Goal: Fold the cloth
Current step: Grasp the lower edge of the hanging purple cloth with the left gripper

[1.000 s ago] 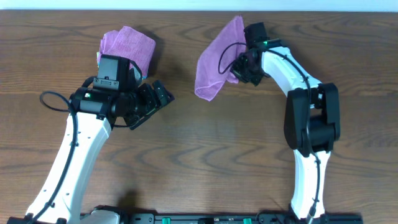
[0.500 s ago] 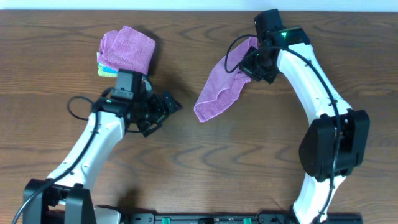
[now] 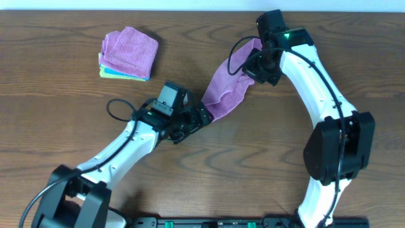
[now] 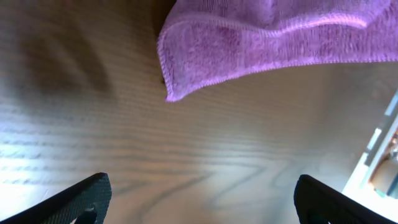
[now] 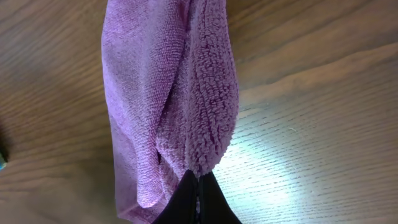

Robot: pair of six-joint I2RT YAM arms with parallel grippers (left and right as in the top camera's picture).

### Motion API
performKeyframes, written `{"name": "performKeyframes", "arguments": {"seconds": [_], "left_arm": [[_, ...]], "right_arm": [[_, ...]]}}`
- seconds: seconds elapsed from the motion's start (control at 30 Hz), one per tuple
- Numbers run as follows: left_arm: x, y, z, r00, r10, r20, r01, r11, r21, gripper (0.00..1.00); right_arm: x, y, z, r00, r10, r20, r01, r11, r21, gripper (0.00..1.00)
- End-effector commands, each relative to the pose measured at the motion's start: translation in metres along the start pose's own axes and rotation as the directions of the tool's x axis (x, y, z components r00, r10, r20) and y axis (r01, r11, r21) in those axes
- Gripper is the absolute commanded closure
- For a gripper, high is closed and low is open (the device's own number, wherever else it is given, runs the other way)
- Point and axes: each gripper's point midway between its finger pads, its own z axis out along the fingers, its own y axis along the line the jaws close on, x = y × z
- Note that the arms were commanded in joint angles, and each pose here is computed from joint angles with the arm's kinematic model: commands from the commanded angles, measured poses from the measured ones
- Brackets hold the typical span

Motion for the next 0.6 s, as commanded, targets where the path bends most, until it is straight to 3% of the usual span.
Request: {"name": "performKeyframes", "arguments": {"seconds": [0.0, 0.57], "left_arm": [[-0.003, 0.013, 0.014, 0.999, -0.033, 0.018, 0.034, 0.998, -0.051, 0.05], [-0.022, -0.001, 0.054, 0.995, -0.096, 0.03, 0.095, 0.994, 0.053, 0.0]], "right_arm": [[0.001, 0.002, -0.006, 1.0, -0.025, 0.016, 0.025, 1.0, 0.001, 0.99], [0.003, 0.0, -0.006, 1.0, -0.024, 0.007, 0.024, 1.0, 0.008, 0.99]]}}
